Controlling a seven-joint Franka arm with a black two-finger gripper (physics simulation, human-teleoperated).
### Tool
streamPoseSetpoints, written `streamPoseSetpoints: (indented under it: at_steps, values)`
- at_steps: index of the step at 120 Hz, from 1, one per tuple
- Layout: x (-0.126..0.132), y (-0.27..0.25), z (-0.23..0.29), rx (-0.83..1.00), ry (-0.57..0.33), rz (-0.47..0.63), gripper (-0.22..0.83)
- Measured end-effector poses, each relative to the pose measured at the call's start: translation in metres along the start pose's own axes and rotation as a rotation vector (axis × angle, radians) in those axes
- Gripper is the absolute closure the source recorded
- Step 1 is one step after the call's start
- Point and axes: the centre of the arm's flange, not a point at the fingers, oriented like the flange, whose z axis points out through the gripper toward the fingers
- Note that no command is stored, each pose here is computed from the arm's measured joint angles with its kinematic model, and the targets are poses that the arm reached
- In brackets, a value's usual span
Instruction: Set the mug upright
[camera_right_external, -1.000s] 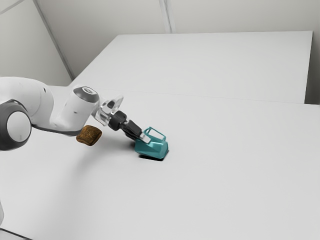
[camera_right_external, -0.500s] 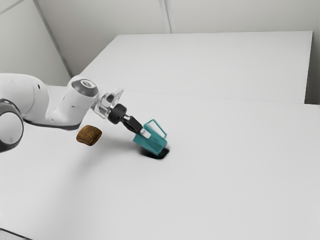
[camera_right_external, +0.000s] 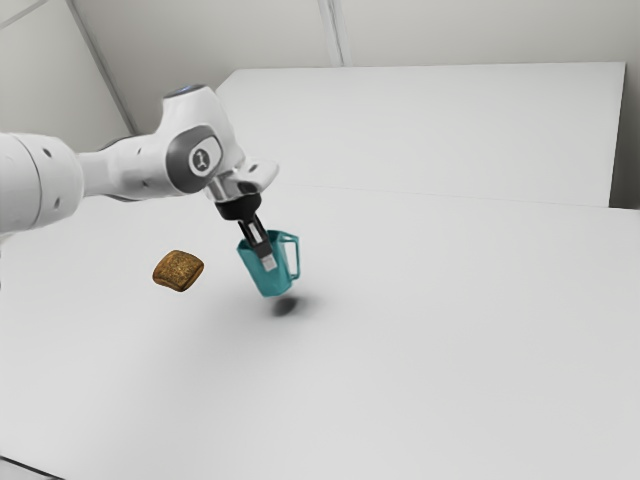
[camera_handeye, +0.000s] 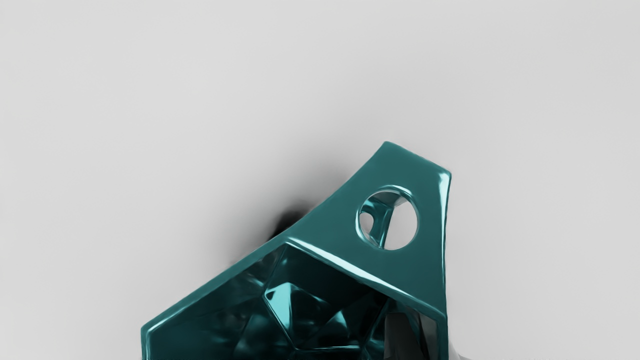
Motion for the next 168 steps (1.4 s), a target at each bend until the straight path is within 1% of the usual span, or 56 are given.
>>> streamPoseSetpoints:
  at_steps: [19,28,50,88,94,115,140,154,163,168]
  values:
    - [-0.005,0.022,0.016,0.094,-0.030,-0.059,0.79]
    - [-0.006,0.023,0.025,0.120,-0.035,-0.096,0.79]
    - [-0.013,0.015,0.033,0.158,-0.012,-0.207,0.79]
    - [-0.011,0.014,0.042,0.173,0.021,-0.331,0.78]
    - [-0.011,0.014,0.042,0.173,0.024,-0.345,0.74]
    - [-0.011,0.017,0.045,0.169,0.027,-0.384,0.53]
    - [-0.009,0.022,0.038,0.179,0.040,-0.410,0.34]
    - [-0.007,0.031,0.015,0.204,0.060,-0.414,0.20]
    - [-0.005,0.039,-0.007,0.225,0.075,-0.415,0.14]
    - [0.001,0.040,-0.022,0.227,0.088,-0.417,0.12]
